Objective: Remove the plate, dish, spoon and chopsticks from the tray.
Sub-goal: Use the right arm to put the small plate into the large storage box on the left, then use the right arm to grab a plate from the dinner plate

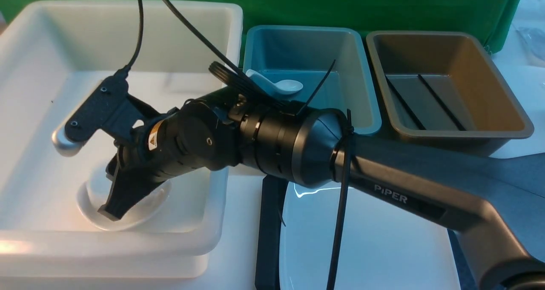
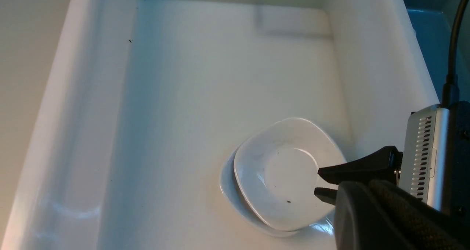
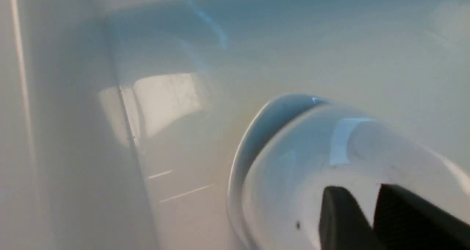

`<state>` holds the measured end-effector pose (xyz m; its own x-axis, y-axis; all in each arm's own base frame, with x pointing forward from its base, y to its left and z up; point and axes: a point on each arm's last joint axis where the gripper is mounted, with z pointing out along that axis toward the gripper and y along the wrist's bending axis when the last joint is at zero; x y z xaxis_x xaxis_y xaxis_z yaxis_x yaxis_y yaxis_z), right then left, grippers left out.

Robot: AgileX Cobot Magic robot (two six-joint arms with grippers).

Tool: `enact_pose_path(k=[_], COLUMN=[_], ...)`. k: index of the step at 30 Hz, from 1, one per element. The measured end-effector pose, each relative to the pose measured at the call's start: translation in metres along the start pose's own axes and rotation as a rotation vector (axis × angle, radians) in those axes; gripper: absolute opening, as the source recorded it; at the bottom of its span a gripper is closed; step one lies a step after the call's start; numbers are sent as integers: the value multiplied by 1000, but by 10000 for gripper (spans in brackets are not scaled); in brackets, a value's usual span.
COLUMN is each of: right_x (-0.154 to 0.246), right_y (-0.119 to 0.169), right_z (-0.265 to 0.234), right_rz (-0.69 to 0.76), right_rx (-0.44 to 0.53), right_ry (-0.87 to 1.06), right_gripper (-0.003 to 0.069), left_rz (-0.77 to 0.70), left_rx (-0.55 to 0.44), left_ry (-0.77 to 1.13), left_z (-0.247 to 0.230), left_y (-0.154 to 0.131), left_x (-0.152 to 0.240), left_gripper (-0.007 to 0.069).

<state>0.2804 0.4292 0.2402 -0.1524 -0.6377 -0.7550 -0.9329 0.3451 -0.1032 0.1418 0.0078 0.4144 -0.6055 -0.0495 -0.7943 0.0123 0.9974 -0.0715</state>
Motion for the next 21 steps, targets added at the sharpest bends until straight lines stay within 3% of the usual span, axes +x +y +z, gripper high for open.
enact_pose_path(k=[4,15,20,21], right_x=[0,-3,-13,-16], right_y=[0,-2,-27,-48], right_z=[0,-17,-84,-126], right_rz=[0,0,18,55], right_rx=[0,-23,21,63], right_ry=[-1,49,152,175], right_gripper=[236,230,120,57], left_rz=[0,4,8,11], left_rx=[0,-5,-13,-14], left_ry=[2,8,9,9], left_z=[0,0,0,0], left_y=[0,0,1,1], left_x=[0,1,1,1], left_gripper=[16,16,16,16])
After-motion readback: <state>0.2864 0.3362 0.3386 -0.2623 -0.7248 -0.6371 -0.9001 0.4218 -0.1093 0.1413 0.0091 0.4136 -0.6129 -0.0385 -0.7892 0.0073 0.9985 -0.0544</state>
